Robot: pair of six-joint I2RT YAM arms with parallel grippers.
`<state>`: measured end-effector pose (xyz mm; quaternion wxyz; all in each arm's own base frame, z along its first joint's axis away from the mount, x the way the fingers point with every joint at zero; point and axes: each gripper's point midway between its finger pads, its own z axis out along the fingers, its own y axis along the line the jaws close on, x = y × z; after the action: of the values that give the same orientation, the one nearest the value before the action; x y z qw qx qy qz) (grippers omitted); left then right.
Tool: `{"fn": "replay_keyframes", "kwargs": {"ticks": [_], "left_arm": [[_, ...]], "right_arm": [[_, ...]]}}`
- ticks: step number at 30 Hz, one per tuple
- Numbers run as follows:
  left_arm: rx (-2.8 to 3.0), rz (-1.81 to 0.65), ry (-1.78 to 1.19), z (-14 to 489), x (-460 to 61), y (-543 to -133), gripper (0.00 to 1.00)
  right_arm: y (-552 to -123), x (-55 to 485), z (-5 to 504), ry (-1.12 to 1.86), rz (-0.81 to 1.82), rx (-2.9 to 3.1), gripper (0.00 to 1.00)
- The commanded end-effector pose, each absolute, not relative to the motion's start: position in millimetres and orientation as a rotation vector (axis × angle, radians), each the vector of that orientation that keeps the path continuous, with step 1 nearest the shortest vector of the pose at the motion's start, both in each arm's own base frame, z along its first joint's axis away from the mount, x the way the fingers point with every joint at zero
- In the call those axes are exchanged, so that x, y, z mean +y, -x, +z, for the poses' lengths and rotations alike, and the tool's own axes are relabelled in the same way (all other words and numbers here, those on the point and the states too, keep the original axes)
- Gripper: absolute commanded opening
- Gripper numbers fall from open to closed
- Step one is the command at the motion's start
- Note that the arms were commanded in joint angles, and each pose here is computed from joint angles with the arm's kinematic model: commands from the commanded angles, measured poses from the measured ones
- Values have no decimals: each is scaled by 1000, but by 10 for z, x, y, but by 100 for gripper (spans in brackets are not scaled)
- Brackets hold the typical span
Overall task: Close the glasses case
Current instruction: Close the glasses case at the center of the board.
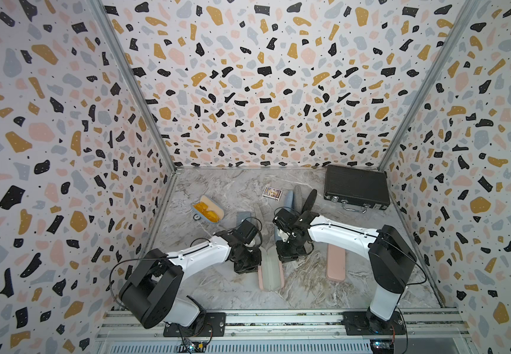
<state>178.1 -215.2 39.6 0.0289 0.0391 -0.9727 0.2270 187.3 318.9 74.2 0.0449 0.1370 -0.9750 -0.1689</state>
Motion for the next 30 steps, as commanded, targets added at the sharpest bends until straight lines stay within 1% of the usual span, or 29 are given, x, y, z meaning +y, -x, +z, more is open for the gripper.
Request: {"fn": "replay_keyframes", "kwargs": {"ticks": [1,10,19,26,30], "left_arm": [[-3014,744,-105,478,-2254,-1866,0],[-3018,749,-84,519,-2313,-1898,0],[-3035,755,-48,616,-2396,-1954,0],[-3033,748,-42,604,-2400,-1938,0],[-3035,750,-41,619,-2406,-1946,0]], "right_arm": [[-1843,3337,854,-445,-599,-2960,0],[-1827,3528,928,-465,-729,-2920,0],[-1777,3656,980,-509,-788,-2888,0],[-1759,3791,1108,-549,-913,-2851,0],[-1761,3802,1124,-554,-924,-2847,0]]}}
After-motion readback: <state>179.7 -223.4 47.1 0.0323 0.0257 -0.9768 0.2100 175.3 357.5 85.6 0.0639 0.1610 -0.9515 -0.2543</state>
